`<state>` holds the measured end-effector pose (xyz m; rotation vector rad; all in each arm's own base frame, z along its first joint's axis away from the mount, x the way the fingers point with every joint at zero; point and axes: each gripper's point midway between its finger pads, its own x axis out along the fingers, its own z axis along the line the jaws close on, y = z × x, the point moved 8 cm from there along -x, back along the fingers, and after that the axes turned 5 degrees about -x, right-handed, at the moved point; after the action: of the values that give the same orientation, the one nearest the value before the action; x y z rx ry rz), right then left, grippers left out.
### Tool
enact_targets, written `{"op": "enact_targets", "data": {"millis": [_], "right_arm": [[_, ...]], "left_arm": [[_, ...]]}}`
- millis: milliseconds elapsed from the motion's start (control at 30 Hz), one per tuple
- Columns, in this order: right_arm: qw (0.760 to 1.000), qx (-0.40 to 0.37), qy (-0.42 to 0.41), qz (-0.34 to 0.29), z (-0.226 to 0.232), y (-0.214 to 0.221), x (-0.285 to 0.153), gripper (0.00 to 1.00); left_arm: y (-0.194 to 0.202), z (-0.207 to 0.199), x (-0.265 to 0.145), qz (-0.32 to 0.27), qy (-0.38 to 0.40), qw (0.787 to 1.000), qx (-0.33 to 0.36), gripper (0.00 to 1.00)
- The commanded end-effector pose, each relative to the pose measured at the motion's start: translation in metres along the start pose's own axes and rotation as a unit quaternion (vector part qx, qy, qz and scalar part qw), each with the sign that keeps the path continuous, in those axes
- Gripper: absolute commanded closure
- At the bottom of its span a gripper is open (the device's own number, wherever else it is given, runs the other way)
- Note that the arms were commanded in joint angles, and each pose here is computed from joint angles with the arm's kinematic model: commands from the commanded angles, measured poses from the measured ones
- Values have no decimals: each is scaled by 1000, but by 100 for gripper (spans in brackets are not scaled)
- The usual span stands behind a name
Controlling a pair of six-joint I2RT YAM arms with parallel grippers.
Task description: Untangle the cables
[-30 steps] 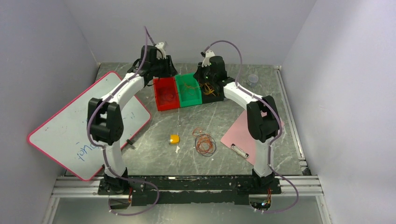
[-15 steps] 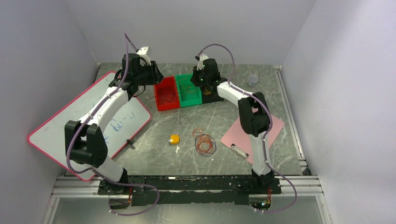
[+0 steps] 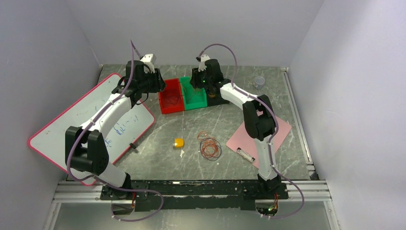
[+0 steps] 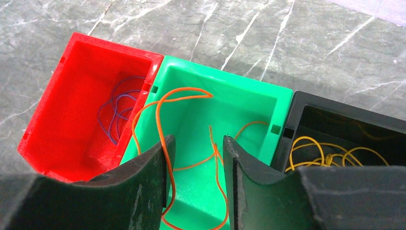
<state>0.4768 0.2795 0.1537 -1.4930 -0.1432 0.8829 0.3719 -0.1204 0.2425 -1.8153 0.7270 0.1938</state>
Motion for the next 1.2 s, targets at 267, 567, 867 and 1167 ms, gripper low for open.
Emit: {"op": "enact_targets", "data": {"millis": [267,567,867,1167], "right_arm": [[999,-29,-26,-38,9,-28,-19,42],[991,-44,-98,-74,24,-30,-29,34],[997,-23,-49,-53,14,-25,-22,64],[995,-53,-62,-54,27,-28,-32,54]], "left_arm": [[-12,2,-5,-32,8,999,7,57],[-13,4,-7,-33,8,999,4,57],[-14,5,-9,-34,9,999,1,58],[-15,6,-10,-34,10,999,-1,59]]}}
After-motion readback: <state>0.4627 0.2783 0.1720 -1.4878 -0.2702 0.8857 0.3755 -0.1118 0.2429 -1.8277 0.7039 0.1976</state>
